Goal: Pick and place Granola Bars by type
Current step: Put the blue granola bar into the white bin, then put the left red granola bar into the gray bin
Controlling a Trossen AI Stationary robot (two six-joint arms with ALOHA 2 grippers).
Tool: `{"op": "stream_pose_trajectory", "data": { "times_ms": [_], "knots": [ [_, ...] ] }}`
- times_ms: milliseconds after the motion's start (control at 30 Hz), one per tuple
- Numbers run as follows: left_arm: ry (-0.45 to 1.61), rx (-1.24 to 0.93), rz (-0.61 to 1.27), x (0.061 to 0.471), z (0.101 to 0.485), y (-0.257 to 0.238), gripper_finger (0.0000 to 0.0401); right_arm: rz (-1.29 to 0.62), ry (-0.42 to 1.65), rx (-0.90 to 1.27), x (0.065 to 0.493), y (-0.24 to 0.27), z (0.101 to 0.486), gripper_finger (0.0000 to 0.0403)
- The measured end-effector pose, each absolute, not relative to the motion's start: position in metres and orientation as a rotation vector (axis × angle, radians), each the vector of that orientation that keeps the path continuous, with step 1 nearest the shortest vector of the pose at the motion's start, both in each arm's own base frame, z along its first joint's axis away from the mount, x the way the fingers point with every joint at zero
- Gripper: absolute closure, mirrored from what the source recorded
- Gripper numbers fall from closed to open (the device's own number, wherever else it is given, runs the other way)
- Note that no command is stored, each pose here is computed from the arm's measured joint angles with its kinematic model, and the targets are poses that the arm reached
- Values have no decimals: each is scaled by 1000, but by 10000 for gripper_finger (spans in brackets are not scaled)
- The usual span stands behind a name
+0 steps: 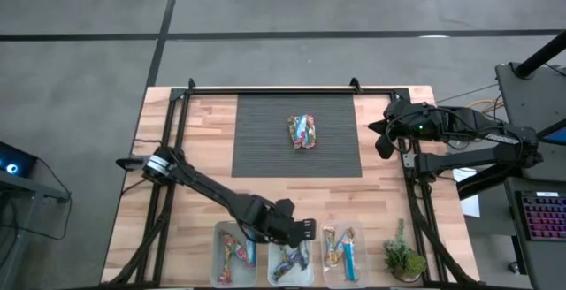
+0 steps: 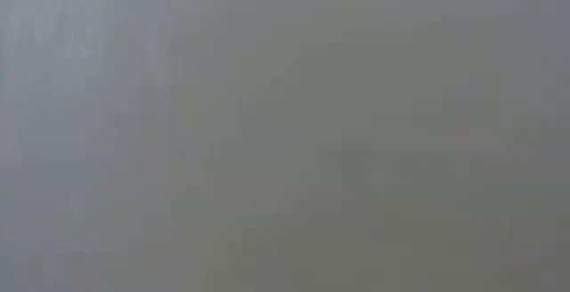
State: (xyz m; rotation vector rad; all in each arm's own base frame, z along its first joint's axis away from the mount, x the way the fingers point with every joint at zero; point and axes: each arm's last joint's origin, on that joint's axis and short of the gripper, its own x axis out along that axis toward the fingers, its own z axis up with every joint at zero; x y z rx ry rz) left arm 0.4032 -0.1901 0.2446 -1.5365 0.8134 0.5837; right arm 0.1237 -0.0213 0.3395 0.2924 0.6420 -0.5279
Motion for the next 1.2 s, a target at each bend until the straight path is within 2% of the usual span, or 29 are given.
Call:
{"op": "stream_pose_trajectory", "data": {
  "times_ms": [400, 667, 767, 1067, 1200],
  "knots": [
    [903, -1493, 554, 400, 243, -191, 336, -528, 642, 293, 124, -21, 339, 394],
    [930, -1479, 531, 400, 243, -191, 272, -525, 642, 295, 124, -21, 340, 394],
    [954, -1475, 529, 399, 243, -191, 261, -525, 642, 295, 124, -21, 339, 394],
    [951, -1447, 503, 400, 250, -190, 262, -527, 634, 305, 124, -21, 340, 394],
    [900, -1396, 465, 404, 260, -189, 292, -527, 634, 304, 124, -21, 340, 394]
  ]
}}
